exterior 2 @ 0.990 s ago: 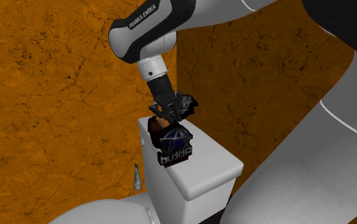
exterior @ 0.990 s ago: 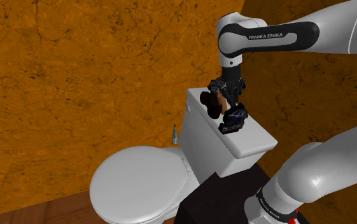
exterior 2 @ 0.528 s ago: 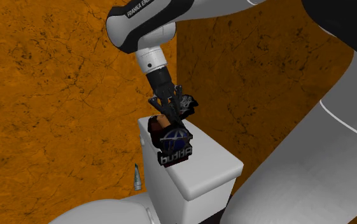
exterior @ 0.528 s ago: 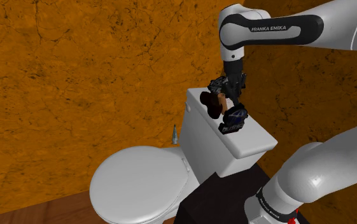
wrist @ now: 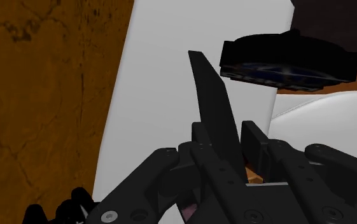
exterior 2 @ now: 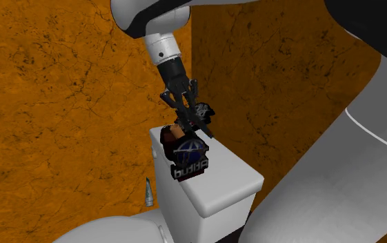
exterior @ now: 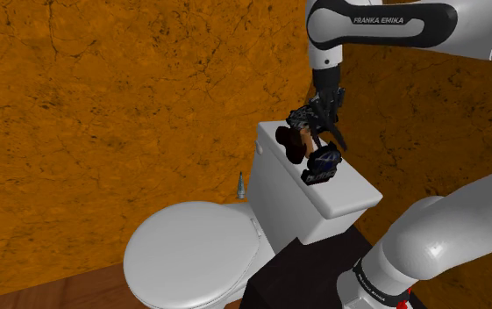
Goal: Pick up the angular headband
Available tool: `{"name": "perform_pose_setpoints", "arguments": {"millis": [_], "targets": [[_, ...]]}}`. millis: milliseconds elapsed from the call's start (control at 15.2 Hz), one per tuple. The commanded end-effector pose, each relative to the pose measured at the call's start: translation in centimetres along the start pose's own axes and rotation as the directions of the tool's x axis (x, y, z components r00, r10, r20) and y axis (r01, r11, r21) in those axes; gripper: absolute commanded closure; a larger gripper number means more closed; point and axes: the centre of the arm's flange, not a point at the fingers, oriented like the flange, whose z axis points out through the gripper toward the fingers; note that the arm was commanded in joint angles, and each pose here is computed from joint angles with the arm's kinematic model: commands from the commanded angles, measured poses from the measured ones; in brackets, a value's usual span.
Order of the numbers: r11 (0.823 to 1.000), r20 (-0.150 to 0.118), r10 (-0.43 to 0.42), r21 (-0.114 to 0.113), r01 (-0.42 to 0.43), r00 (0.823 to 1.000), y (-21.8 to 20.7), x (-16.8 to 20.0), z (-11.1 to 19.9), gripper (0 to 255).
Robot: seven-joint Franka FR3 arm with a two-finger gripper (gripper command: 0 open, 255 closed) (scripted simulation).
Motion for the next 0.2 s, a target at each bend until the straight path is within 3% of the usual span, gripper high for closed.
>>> {"name": "perform_pose_setpoints", "arguments": {"millis": [0, 132], "targets": [[1.000, 0.000, 0.000, 0.000, 0.000, 1.000, 0.23, -0.40, -0.92, 255], [1.000, 0.000, 0.000, 0.000, 0.000, 1.000, 0.25, -0.42, -0.99, 255]]}}
